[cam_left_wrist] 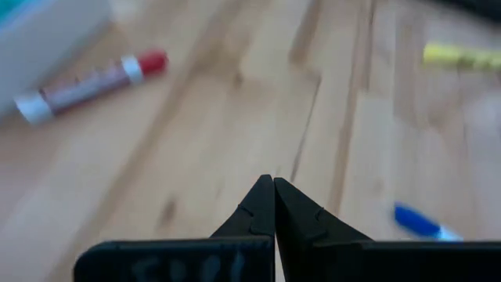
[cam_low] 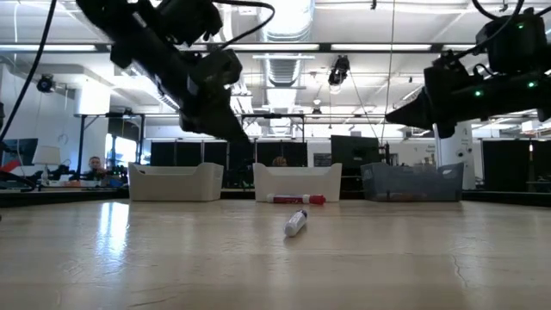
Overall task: Pick & Place Markers
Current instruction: Put the dark green marker pen into the gray bin
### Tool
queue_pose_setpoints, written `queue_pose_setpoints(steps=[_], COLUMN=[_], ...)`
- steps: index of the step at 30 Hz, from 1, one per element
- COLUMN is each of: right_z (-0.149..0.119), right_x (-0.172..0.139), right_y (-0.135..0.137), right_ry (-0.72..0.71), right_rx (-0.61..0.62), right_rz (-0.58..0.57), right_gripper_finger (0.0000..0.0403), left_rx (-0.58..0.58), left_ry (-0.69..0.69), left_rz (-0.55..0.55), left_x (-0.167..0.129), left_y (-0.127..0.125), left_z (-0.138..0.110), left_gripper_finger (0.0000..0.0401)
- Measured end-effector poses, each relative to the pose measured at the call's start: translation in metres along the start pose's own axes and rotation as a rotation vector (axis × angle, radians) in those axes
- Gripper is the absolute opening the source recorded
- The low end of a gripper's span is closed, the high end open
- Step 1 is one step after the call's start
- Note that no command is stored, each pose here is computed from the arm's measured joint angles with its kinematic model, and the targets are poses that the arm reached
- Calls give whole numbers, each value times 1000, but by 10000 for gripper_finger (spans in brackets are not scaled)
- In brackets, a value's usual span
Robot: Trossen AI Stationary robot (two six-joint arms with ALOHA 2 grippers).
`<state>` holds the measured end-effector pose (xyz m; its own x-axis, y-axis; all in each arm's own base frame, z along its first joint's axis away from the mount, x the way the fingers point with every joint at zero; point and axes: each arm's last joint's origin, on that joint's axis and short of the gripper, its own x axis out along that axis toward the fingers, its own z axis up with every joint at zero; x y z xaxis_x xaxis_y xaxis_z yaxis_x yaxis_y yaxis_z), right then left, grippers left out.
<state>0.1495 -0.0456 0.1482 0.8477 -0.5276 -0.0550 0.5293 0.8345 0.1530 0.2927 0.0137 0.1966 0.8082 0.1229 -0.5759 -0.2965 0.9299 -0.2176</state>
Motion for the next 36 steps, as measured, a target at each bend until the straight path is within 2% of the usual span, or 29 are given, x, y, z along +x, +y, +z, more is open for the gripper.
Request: queue_pose_setpoints(steps=[4,9,15,17,20,26,36], right_z=[0,0,0,0,0,0,-1], right_x=[-3,-4,-4,-4,-4,-4,-4], right_y=[8,12,12,12,12,12,12], right_ry=[-9,-18,-19,-18,-18,-14,-10], right_rx=[-57,-104,-126,-138,-146,-147,-146], right_rz=[14,39,39,39,38,39,40], right_gripper_finger=[13,13,13,13,13,13,13], left_rx=[-22,-97,-253,-273,-251,-159,-158], left_ry=[184,367,552,605,653,736,839], left_rz=[70,154,146,134,109,103,163], left_x=[-9,-31,-54,-60,-69,-77,-64], left_y=[-14,-40,-73,-83,-101,-124,-131], left_z=[4,9,-4,-13,-26,-54,-76], left_gripper_finger=[8,38,91,108,122,126,126])
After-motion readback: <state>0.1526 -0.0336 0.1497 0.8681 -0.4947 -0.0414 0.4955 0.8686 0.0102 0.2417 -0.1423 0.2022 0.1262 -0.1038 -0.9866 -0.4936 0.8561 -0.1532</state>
